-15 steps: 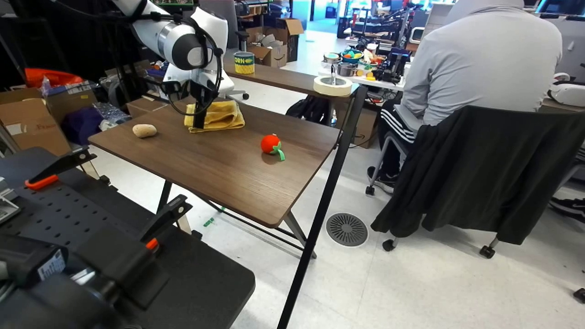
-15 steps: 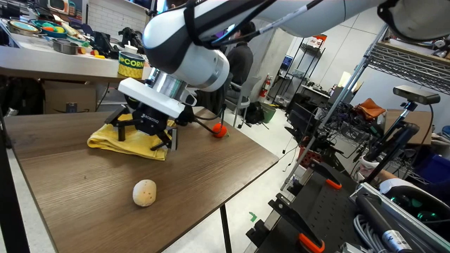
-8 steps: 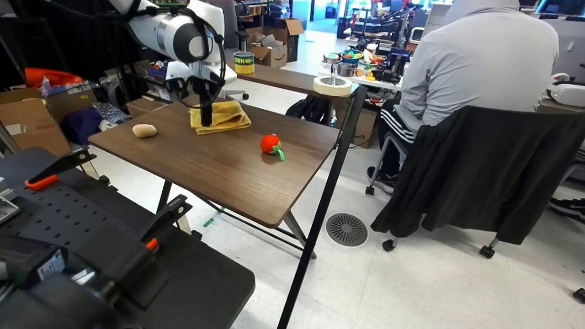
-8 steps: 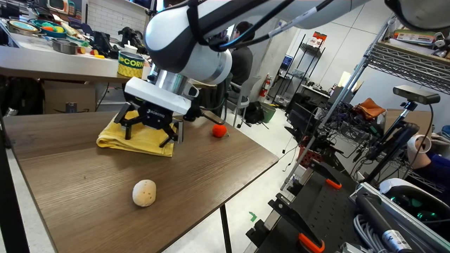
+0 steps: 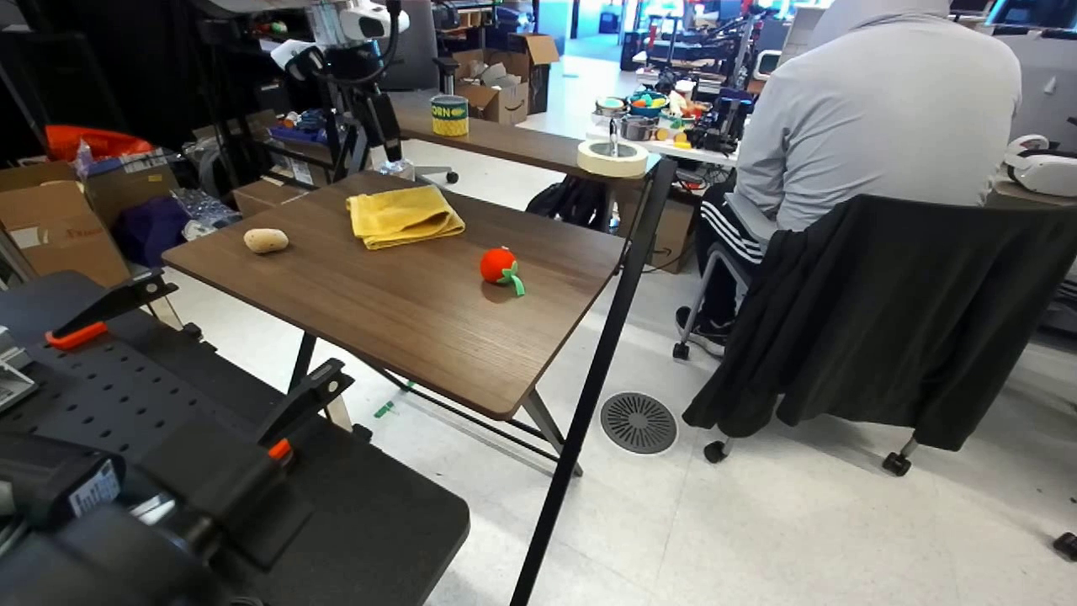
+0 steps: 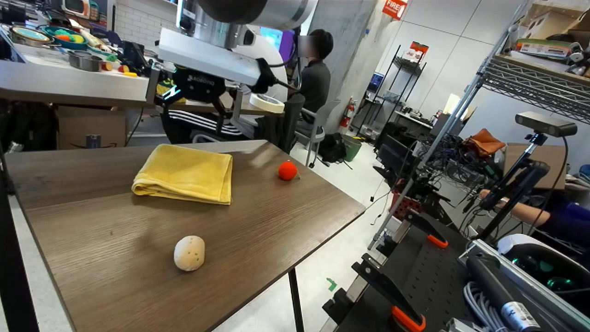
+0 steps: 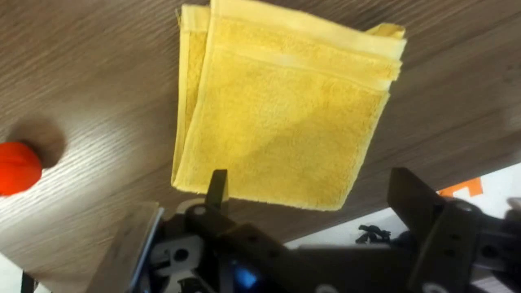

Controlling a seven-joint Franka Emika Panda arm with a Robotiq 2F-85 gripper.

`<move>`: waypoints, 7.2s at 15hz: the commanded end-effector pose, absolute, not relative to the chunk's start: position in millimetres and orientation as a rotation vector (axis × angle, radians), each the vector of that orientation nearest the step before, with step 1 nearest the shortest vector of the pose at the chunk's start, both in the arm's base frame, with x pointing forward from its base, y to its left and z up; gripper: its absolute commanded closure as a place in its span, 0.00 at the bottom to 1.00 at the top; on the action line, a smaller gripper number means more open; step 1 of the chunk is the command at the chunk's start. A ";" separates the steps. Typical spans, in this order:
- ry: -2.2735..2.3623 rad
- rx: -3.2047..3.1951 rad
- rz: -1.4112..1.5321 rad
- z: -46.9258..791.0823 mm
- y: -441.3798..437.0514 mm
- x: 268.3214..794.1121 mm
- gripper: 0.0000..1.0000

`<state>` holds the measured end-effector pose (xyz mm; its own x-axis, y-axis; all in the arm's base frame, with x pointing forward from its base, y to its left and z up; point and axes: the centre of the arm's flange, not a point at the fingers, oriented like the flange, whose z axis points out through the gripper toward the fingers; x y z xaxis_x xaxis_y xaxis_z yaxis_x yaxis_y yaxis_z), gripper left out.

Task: Move the red plushie to the right of the table, then use the towel to wipe the table, then put the brown plushie at the right back corner

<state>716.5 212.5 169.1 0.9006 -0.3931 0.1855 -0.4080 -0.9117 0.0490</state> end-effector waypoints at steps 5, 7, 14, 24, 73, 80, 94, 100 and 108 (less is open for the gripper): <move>-0.474 2.900 0.730 61.6 152.7 750.4 0.00; -0.530 2.963 0.792 25.3 151.5 748.5 0.00; -0.644 3.155 0.885 48.5 190.9 734.5 0.00; -0.670 3.108 0.641 117.7 250.6 739.9 0.00; -0.883 2.916 0.323 -17.1 112.7 730.9 0.00; -0.983 2.785 0.420 -3.1 46.7 723.1 0.00; -0.427 3.129 0.451 -13.8 268.1 714.7 0.00; -0.660 2.943 0.493 -10.7 168.8 711.9 0.00; -0.994 2.663 0.520 -11.6 30.2 706.0 0.00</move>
<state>730.5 53.7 17.2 0.7214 -0.5408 0.4326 -0.6262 -0.7762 0.0738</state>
